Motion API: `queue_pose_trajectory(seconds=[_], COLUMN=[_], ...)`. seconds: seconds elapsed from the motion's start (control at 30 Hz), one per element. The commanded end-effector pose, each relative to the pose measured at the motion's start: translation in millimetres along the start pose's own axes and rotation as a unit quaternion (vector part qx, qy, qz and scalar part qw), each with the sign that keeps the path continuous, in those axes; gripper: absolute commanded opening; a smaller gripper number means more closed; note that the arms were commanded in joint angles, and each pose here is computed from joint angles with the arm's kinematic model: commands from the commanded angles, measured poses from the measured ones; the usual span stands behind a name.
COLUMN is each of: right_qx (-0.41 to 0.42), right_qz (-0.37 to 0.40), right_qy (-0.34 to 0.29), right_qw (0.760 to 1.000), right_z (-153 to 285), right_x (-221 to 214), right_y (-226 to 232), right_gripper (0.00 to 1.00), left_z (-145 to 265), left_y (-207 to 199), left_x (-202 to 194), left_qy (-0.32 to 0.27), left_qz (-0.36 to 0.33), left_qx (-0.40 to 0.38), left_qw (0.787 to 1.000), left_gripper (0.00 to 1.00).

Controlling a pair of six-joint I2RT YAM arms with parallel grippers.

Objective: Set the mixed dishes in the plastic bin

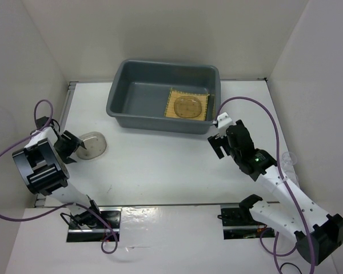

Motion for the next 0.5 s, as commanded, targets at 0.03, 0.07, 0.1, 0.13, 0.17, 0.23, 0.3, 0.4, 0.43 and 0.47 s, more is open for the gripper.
queue_pose_trajectory(seconds=[0.03, 0.07, 0.1, 0.13, 0.17, 0.23, 0.3, 0.4, 0.43, 0.47], right_qx=[-0.02, -0.02, -0.02, -0.02, -0.018, -0.018, -0.016, -0.009, -0.005, -0.005], right_qz=[-0.018, -0.018, -0.018, -0.018, -0.017, -0.017, -0.015, -0.009, -0.005, -0.005], right_qy=[-0.029, -0.029, -0.029, -0.029, -0.025, -0.025, -0.021, -0.02, -0.012, -0.011], right_qw=[0.999, 0.999, 0.999, 0.999, 0.999, 0.999, 1.0, 1.0, 1.0, 1.0], right_z=[3, 3, 3, 3, 1, 1, -1, -2, -4, -4], right_x=[9, 9, 9, 9, 8, 8, 8, 5, 3, 3], right_y=[-4, -4, -4, -4, -3, -3, -2, 0, 2, 2], right_gripper=[0.98, 0.98, 0.98, 0.98, 0.98, 0.98, 0.98, 0.98, 0.98, 0.98], left_z=[-3, -9, -13, -17, -21, -29, -35, -36, -35, -27], left_y=[-8, -8, -4, -6, -4, -10, -11, -13, -12, -17], left_x=[17, 18, 15, 18, 16, 19, 17, 19, 18, 23], left_qy=[-0.027, -0.023, -0.015, -0.02, -0.01, -0.007, 0.001, 0.001, 0.002, -0.014], left_qz=[-0.046, -0.045, -0.049, -0.05, -0.049, -0.056, -0.061, -0.055, -0.044, -0.042], left_qx=[-0.006, -0.003, 0.003, -0.001, 0.001, -0.021, -0.032, -0.033, -0.026, -0.034], left_qw=[0.999, 0.999, 0.999, 0.999, 0.999, 0.998, 0.998, 0.998, 0.999, 0.998], left_gripper=[0.74, 0.72, 0.7, 0.68, 0.62, 0.56, 0.39, 0.19, 0.02, 0.0])
Point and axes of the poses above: each gripper's point midway between its finger pads, its own z axis back along the fingers, its own y axis along the line the jaws close on, x = y × z, the point moved 7 cm from there along z, back along the fingers, and after that the axes turned 14 degrees about z, right-handed, at the moved point
